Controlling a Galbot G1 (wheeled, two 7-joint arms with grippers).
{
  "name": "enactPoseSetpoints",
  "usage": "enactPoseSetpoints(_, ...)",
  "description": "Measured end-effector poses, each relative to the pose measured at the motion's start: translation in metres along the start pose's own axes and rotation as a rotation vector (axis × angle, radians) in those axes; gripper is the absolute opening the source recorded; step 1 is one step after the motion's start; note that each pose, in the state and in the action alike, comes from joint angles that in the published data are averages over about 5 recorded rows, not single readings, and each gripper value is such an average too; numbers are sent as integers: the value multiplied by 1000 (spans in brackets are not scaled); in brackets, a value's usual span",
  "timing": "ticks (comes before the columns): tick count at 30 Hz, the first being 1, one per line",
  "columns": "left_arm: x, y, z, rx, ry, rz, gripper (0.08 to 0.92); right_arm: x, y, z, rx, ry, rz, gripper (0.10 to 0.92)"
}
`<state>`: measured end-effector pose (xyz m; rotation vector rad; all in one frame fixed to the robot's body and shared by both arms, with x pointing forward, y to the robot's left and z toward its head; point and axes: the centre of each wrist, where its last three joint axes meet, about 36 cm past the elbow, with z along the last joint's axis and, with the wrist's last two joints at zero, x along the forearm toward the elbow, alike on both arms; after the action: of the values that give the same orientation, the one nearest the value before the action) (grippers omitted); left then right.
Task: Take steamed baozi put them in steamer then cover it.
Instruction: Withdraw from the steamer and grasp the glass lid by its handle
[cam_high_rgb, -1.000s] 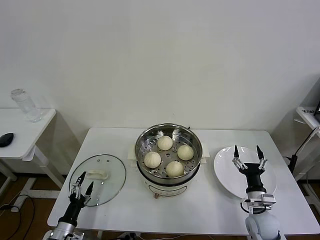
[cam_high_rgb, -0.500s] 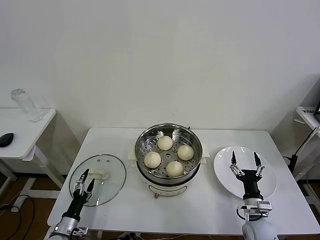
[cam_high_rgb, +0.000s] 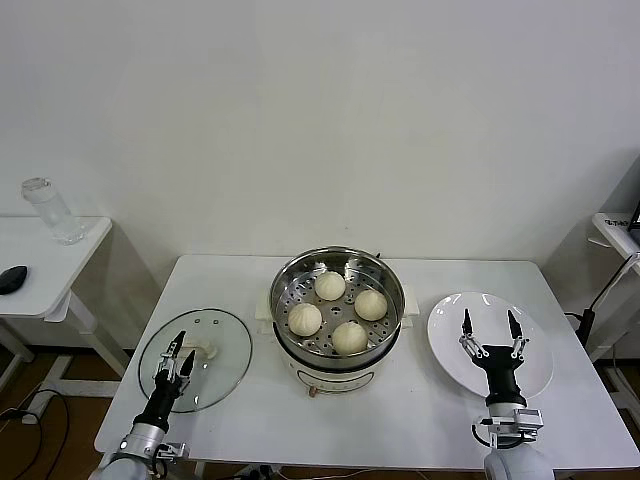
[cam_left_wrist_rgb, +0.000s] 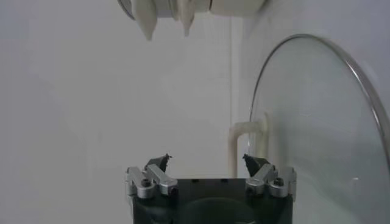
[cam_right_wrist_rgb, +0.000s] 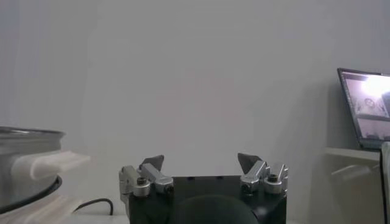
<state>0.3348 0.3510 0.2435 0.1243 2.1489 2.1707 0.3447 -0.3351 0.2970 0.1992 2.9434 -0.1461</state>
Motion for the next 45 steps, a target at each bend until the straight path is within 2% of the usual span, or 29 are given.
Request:
enactPoseSetpoints(20,-30,0,-4,-7,10,-14,822,3,-3,3,18,-7,-2,823)
enactPoseSetpoints(23,-32,-1,-4,-9,16,-12,795,3,-2,2,19,-10,-3,823)
enactPoseSetpoints(43,-31,-13,-3,14,36,62,233,0,1,-6,24,-34,-12,823)
enactPoseSetpoints(45,-30,-12,-3,19,38,64,200,0,2,-6,24,-35,-13,823)
